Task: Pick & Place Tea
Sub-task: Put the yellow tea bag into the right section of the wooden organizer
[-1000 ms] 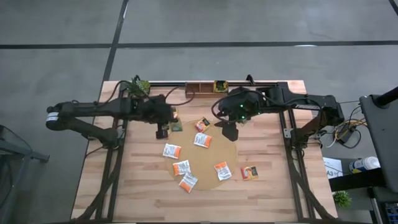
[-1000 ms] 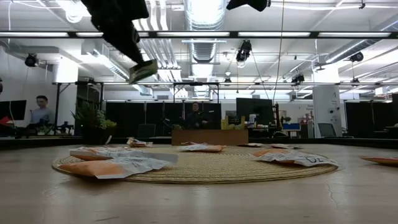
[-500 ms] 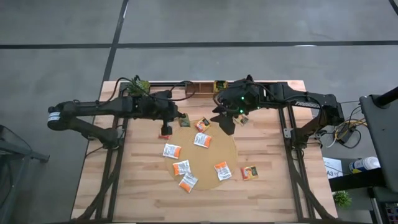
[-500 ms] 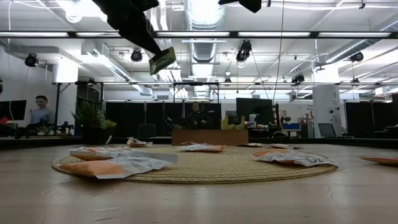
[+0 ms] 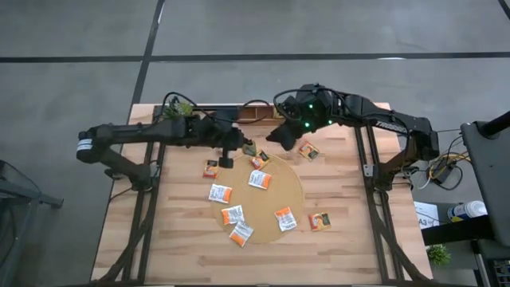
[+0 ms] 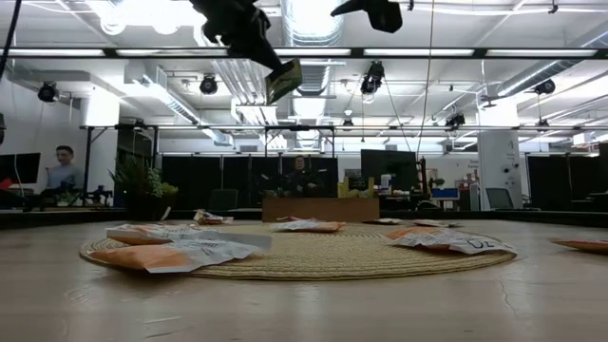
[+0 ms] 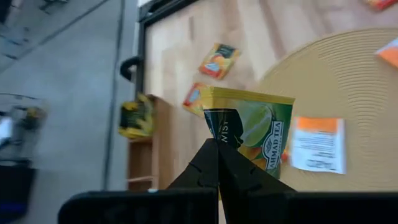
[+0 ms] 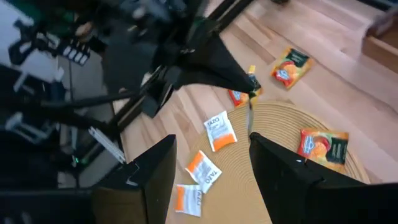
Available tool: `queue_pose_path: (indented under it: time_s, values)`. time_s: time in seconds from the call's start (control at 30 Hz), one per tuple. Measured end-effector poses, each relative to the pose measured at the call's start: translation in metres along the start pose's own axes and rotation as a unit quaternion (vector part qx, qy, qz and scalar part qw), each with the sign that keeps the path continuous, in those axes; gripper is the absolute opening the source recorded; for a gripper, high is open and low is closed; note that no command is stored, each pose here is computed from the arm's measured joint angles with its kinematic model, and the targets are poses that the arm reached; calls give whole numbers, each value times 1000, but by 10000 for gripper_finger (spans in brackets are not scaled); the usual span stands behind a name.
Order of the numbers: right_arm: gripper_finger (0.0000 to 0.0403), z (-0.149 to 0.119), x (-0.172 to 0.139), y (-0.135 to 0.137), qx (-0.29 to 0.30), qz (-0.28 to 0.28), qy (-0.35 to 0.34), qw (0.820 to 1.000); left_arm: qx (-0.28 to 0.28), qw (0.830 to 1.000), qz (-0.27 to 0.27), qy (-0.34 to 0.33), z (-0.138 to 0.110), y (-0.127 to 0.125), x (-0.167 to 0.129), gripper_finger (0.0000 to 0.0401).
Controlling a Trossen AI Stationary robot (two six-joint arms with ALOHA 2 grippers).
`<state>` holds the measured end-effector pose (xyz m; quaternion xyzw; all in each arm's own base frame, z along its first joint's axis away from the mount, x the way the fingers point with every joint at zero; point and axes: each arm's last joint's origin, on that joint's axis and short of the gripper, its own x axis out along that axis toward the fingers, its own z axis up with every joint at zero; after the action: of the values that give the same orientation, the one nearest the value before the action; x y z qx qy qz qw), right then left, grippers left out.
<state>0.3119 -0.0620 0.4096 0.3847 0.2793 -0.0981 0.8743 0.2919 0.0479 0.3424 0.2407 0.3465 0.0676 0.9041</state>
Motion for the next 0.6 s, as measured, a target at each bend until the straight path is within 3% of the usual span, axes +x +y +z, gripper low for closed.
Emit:
queue_pose_path:
  time_s: [0.3,0.6]
  values:
    - [201,11,5,-16,72,-27,-12,997,51,998,38,9,18,10,8,0]
    - [201,11,31,-27,61,-60,6,996,67,996,63,10,31,20,12,0]
